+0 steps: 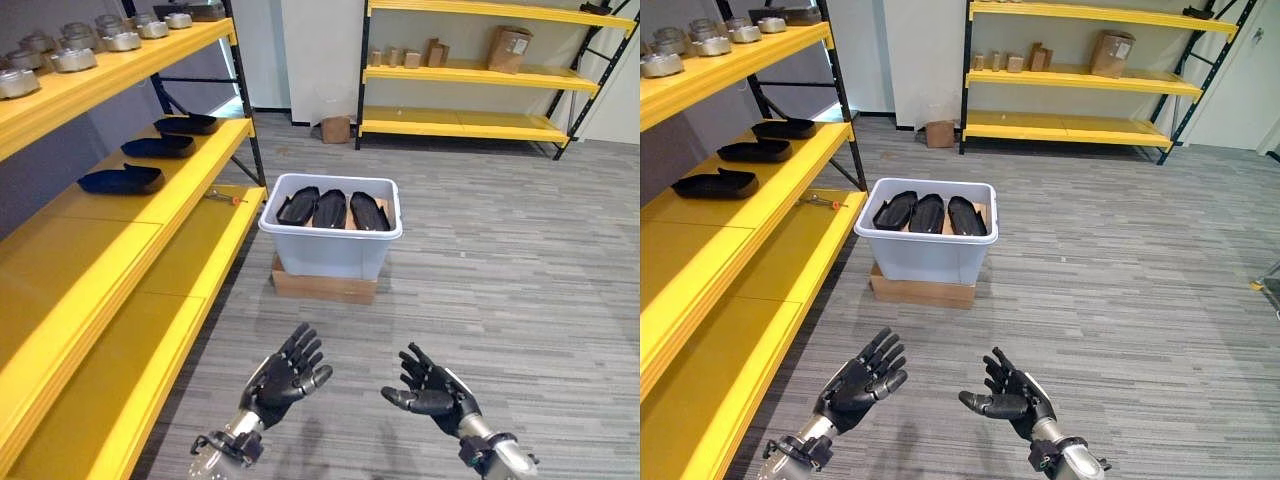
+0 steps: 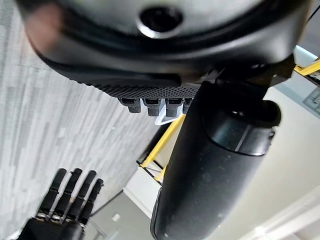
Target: Move parts from the plastic box to the shelf.
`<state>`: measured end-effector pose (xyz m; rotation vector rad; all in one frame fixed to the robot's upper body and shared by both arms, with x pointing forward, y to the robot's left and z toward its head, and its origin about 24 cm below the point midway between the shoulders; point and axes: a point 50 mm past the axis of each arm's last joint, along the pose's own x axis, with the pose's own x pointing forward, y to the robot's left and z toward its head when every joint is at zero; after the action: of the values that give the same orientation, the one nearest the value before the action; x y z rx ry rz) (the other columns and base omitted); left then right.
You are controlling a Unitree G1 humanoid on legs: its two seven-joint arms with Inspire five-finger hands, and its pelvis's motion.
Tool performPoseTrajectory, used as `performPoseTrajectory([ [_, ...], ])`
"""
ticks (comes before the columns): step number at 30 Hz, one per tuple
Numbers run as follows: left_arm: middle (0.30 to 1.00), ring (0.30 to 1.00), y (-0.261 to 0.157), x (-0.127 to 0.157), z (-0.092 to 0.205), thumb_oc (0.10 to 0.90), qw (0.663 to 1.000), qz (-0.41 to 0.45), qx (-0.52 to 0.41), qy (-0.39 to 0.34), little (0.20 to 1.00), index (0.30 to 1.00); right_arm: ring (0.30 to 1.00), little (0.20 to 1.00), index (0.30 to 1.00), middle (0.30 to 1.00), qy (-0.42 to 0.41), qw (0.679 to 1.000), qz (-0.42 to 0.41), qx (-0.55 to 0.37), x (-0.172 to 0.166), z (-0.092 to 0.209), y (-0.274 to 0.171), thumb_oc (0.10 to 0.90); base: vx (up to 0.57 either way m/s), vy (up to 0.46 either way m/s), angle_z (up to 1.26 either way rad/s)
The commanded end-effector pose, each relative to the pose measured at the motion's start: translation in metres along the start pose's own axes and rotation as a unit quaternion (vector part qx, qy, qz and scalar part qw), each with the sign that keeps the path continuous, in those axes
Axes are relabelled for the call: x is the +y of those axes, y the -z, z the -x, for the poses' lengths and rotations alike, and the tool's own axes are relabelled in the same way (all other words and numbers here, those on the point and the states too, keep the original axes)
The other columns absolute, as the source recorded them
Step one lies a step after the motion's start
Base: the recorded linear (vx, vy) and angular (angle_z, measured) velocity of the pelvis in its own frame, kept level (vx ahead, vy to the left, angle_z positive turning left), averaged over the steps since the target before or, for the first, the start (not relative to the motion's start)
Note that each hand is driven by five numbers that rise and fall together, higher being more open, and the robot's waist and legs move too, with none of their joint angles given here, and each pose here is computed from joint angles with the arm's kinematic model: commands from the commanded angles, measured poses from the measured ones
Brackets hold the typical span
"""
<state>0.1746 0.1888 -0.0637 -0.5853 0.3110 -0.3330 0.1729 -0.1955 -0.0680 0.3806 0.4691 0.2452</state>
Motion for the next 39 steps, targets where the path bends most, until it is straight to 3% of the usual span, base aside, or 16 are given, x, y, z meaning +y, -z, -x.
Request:
performPoseTrajectory([
  [1, 1.000, 1.000, -0.042, -0.009, -0.026, 0.900, 0.995, -0.049, -0.074, 0.042, 1.000, 1.000, 1.000, 1.000, 1.000, 1.000, -0.033, 0.993, 0.049, -0.105, 0.013, -0.022, -0.052, 0.900, 0.00, 0.000, 0.00],
  [6, 1.000, 1.000, -0.032, -0.012, -0.029, 0.900, 0.998, -0.020, -0.040, 0.050, 1.000, 1.000, 1.000, 1.000, 1.000, 1.000, 0.037, 0.988, 0.112, -0.100, 0.001, -0.020, -0.056, 0.900, -0.02, 0.005, 0.01],
  [8, 1.000, 1.000, -0.022, -0.013, -0.025, 0.900, 0.998, -0.013, -0.033, 0.053, 1.000, 1.000, 1.000, 1.000, 1.000, 1.000, -0.006, 0.988, 0.112, -0.109, 0.006, -0.017, -0.056, 0.900, -0.06, 0.031, 0.04],
  [15, 1.000, 1.000, -0.024, -0.015, -0.031, 0.900, 0.999, -0.004, -0.037, 0.034, 1.000, 1.000, 1.000, 1.000, 1.000, 1.000, -0.023, 0.982, 0.141, -0.122, 0.013, -0.018, -0.061, 0.900, -0.05, 0.011, 0.04],
  [25, 1.000, 1.000, -0.028, -0.016, -0.032, 0.900, 0.999, -0.039, -0.029, 0.002, 1.000, 1.000, 1.000, 1.000, 1.000, 1.000, -0.016, 0.987, 0.060, -0.147, 0.011, -0.018, -0.064, 0.900, -0.02, 0.016, 0.03],
  [31, 1.000, 1.000, -0.034, -0.013, -0.035, 0.900, 0.998, -0.050, -0.040, -0.020, 1.000, 1.000, 1.000, 1.000, 1.000, 1.000, 0.008, 0.986, 0.072, -0.152, 0.009, -0.019, -0.065, 0.900, 0.02, 0.037, 0.05],
  [35, 1.000, 1.000, -0.049, -0.014, -0.038, 0.900, 0.987, -0.131, -0.076, -0.052, 1.000, 1.000, 1.000, 1.000, 1.000, 1.000, 0.000, 0.987, 0.069, -0.147, 0.012, -0.020, -0.063, 0.900, 0.03, 0.072, 0.01],
  [39, 1.000, 1.000, -0.048, -0.017, -0.038, 0.900, 0.992, -0.104, -0.068, -0.037, 1.000, 1.000, 1.000, 1.000, 1.000, 1.000, 0.015, 0.984, 0.074, -0.162, 0.011, -0.018, -0.065, 0.900, 0.04, 0.096, 0.00],
])
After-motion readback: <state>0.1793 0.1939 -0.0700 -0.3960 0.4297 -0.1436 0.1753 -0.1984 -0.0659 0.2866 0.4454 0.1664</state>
